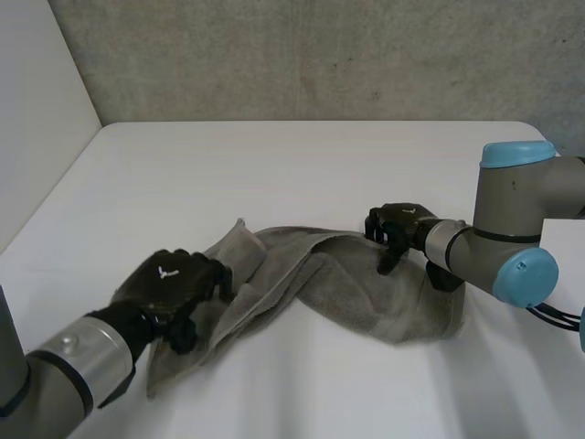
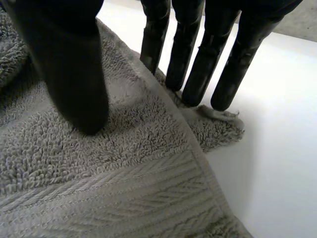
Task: Fold the towel.
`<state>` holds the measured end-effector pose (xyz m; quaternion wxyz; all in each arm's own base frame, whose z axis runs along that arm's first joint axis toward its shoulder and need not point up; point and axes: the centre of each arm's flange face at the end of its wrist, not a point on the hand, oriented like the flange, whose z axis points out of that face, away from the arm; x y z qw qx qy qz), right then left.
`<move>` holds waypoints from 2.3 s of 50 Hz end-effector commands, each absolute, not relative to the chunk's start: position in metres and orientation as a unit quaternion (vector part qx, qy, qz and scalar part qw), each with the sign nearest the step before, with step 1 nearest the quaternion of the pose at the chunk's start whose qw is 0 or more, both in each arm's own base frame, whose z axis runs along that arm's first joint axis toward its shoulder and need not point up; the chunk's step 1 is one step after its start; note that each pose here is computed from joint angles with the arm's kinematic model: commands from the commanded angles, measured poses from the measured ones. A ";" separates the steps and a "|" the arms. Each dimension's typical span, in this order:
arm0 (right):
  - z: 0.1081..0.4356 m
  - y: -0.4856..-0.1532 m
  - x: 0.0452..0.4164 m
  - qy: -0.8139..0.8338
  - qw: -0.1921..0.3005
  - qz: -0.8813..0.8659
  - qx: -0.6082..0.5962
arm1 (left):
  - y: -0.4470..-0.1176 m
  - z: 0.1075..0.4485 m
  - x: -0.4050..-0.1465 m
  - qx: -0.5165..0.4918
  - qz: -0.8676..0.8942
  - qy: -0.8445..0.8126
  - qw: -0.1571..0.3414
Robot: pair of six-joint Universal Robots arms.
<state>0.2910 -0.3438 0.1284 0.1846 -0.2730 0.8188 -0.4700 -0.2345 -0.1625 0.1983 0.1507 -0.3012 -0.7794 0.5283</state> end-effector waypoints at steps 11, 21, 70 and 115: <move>0.132 -0.334 0.295 0.822 0.229 -0.449 -0.267 | -0.164 0.169 -0.260 -0.261 0.509 -0.810 0.128; 0.151 -0.321 0.286 0.819 0.228 -0.452 -0.270 | -0.183 0.147 -0.265 -0.226 0.529 -0.816 0.049; 0.287 -0.303 0.300 0.539 0.051 -0.719 -0.436 | -0.307 0.257 -0.270 -0.251 0.734 -0.626 0.080; 0.184 -0.278 0.296 0.620 0.093 -0.550 -0.552 | -0.238 0.167 -0.240 -0.357 0.612 -0.705 0.006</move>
